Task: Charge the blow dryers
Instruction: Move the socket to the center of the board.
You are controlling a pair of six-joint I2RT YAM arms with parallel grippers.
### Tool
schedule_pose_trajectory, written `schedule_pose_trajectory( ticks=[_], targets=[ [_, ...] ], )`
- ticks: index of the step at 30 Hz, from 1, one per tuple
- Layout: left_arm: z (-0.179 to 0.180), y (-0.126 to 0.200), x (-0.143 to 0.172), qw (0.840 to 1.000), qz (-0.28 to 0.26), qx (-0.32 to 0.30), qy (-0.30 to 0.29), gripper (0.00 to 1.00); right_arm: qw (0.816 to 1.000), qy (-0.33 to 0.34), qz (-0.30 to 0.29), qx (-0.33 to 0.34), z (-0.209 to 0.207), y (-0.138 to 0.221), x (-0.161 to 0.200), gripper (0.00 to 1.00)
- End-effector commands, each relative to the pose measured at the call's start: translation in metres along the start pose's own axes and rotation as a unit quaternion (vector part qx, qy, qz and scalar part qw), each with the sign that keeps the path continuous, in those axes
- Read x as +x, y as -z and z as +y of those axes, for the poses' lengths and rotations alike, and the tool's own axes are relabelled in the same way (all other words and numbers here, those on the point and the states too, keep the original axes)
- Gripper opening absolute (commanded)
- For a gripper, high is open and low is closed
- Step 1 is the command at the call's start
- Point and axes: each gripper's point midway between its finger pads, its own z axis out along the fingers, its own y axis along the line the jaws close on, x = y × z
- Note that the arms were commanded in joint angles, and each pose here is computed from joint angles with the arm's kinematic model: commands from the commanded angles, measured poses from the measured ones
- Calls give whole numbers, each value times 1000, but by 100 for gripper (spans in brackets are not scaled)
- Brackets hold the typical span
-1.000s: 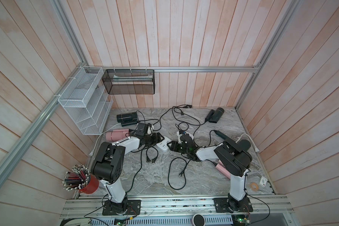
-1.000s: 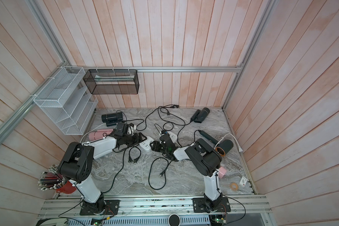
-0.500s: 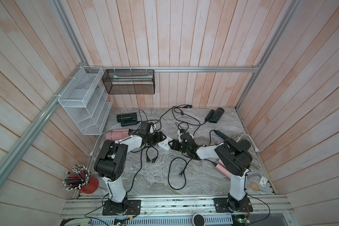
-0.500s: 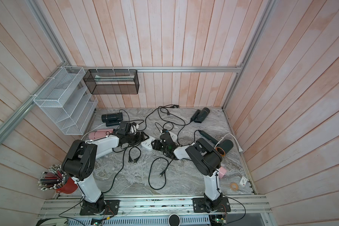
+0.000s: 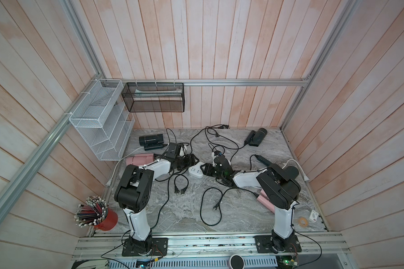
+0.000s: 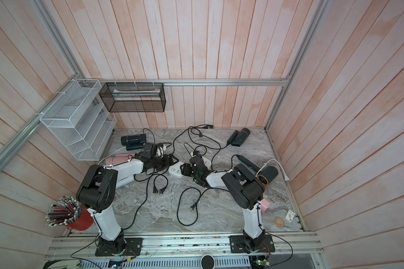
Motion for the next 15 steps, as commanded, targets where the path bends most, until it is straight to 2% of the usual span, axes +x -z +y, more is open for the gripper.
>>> schedule_pose_trajectory(
  ticks=[1, 5, 9, 13, 15],
  targets=[
    [-14, 21, -8, 999, -27, -1, -22, 82, 1000, 21, -19, 8, 5, 15, -15, 54],
    [-22, 42, -4, 998, -47, 5, -33, 82, 999, 45, -29, 7, 9, 37, -19, 54],
    [-18, 60, -6, 997, -65, -16, -45, 82, 996, 74, -41, 10, 9, 62, -22, 55],
    [-3, 72, -25, 994, -74, -56, -57, 81, 992, 103, -58, 32, 6, 86, -28, 56],
    [7, 75, -38, 991, -77, -84, -66, 77, 989, 119, -68, 46, 3, 99, -33, 56]
  ],
)
